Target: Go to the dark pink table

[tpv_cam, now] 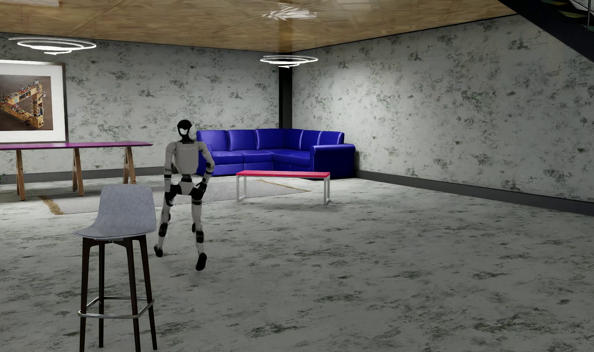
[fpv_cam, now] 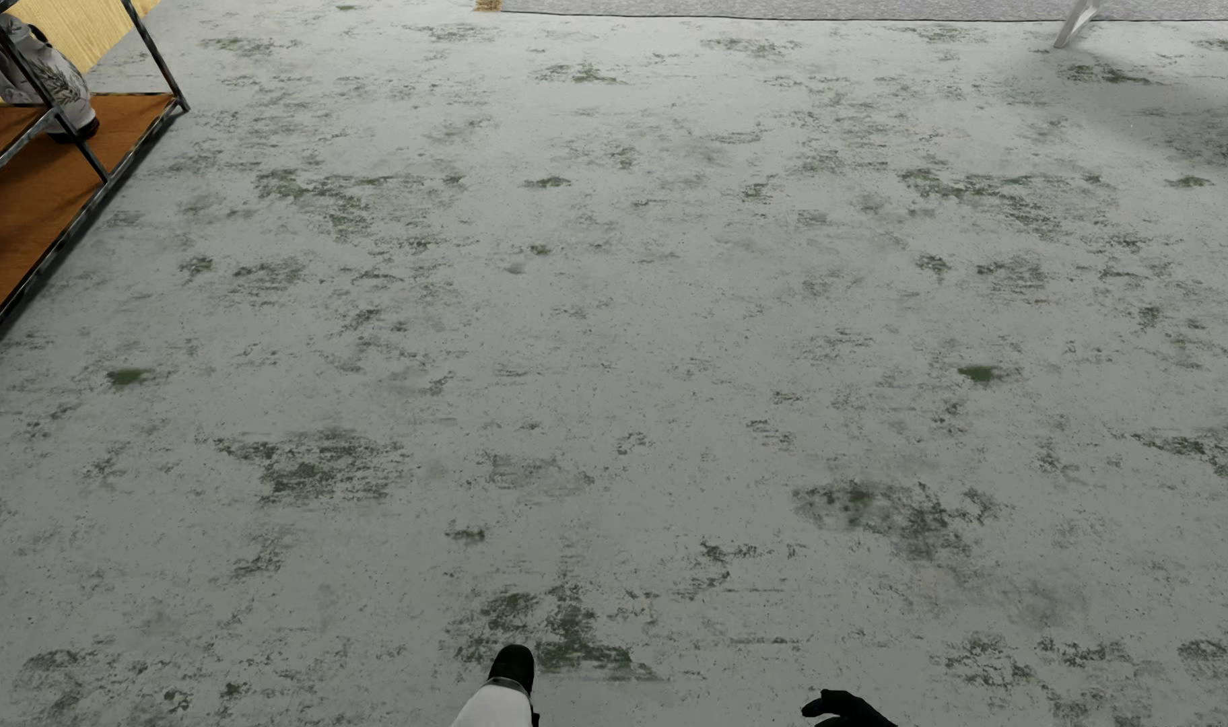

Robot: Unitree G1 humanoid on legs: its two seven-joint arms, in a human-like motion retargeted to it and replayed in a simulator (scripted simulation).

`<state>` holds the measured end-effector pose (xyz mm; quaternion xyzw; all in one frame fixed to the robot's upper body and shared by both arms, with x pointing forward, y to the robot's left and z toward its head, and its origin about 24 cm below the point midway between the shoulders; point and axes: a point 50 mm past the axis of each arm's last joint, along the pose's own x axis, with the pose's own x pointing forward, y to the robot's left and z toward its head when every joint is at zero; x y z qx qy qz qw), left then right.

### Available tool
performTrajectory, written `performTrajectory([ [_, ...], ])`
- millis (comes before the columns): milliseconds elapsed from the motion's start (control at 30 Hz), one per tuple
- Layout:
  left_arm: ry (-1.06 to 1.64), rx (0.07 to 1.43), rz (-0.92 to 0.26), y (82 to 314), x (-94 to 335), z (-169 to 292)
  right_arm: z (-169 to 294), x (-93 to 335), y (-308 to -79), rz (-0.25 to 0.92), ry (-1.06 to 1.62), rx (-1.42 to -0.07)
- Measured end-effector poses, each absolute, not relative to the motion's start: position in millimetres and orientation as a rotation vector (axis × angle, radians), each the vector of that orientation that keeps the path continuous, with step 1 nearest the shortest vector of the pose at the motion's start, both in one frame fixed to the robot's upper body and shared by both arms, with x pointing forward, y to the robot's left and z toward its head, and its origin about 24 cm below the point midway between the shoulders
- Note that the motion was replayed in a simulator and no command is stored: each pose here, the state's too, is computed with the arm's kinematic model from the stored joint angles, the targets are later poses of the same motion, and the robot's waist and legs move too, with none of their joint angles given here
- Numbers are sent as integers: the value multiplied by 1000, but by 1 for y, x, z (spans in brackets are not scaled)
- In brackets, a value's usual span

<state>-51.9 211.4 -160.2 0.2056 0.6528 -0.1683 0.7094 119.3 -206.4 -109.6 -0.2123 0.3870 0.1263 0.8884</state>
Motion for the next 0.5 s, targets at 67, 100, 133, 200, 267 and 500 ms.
performTrajectory([
  [67, 1440, 471, -352, 219, -46, -160, -112, 116, -208, 241, 820, -427],
  [100, 1437, 487, -346, 224, -41, -160, -121, 101, -210, 230, 884, -416],
  [133, 1436, 500, -330, 229, -36, -160, -132, 80, -212, 223, 976, -407],
  [200, 1371, 541, -304, 240, -5, -160, -149, 52, -213, 257, 1119, -428],
  [267, 1275, 570, -288, 244, 33, -157, -156, 25, -219, 280, 1225, -458],
  [500, 760, 602, -195, 245, 184, -95, -149, -45, -264, 174, 1464, -501],
])
